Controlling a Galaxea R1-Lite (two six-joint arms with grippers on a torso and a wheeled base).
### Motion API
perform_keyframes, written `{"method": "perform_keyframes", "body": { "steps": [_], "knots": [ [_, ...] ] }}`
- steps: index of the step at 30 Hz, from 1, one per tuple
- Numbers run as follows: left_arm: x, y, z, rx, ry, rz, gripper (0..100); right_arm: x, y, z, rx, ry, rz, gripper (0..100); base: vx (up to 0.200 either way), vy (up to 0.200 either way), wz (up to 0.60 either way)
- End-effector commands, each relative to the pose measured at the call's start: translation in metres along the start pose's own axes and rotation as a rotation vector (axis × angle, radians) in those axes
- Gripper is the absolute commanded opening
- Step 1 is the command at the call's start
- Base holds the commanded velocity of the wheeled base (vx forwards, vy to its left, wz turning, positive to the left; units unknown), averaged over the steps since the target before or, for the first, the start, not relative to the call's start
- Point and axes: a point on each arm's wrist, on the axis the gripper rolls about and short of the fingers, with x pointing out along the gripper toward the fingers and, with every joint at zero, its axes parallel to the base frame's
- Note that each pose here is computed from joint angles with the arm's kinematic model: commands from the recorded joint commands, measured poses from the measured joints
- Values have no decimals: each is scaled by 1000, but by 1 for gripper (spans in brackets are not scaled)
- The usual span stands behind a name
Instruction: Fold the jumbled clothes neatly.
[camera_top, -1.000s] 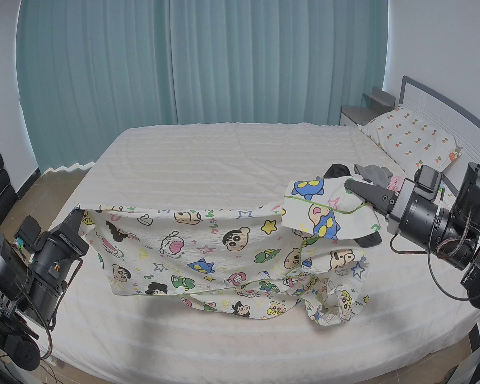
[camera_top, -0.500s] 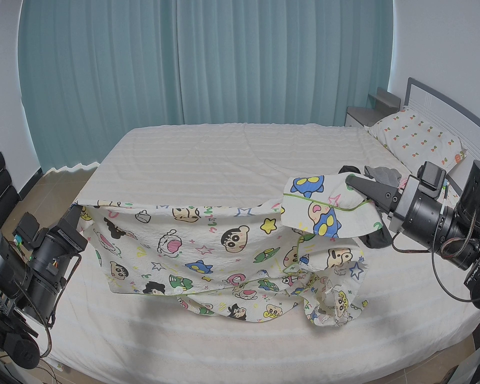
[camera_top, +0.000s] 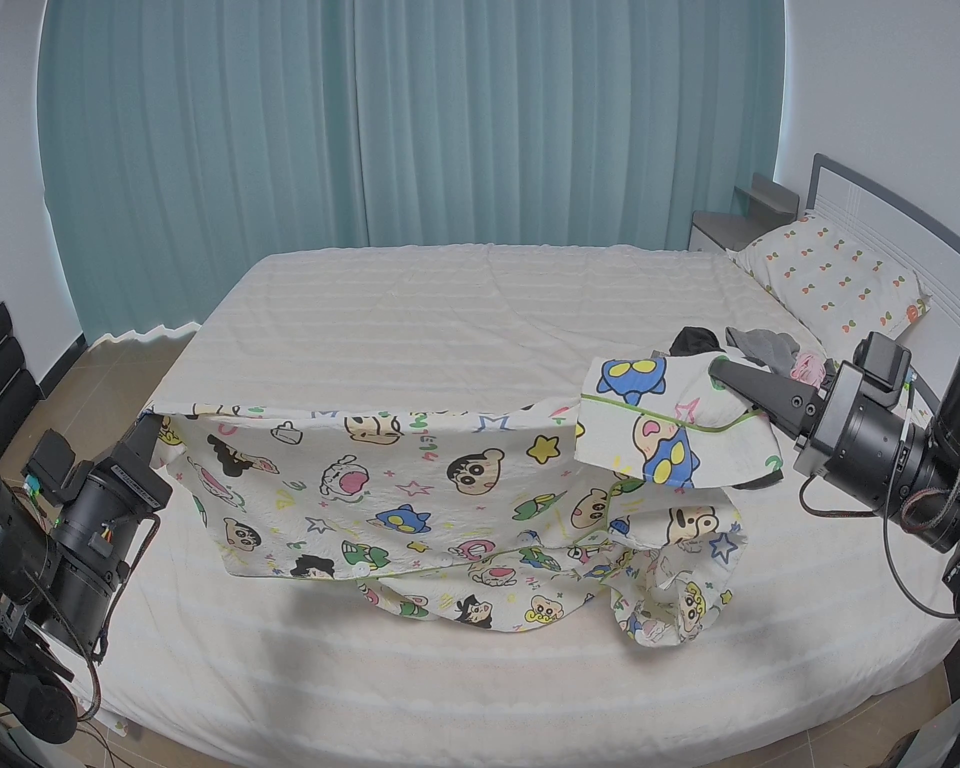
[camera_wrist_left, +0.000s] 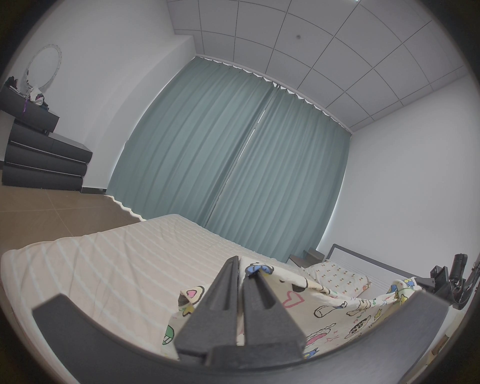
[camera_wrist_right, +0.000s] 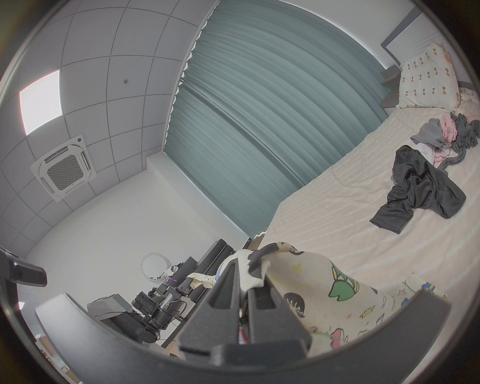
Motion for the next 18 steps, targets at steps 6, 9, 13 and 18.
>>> {"method": "perform_keyframes", "body": {
  "steps": [6,9,13,18],
  "knots": [
    [-6,0,4,-7,-17,-8,0,-19,13,3,-12,-29,40,0,-200,0,0],
    [-10,0,7,-9,-28,-13,0,-31,26,3,-20,-40,92,0,-200,0,0],
    [-15,-1,13,-17,-55,-25,0,-45,36,3,-26,-46,132,0,-150,0,0],
    [-22,-1,16,-22,-70,-32,0,-57,43,2,-25,-32,157,0,0,0,0]
  ]
}}
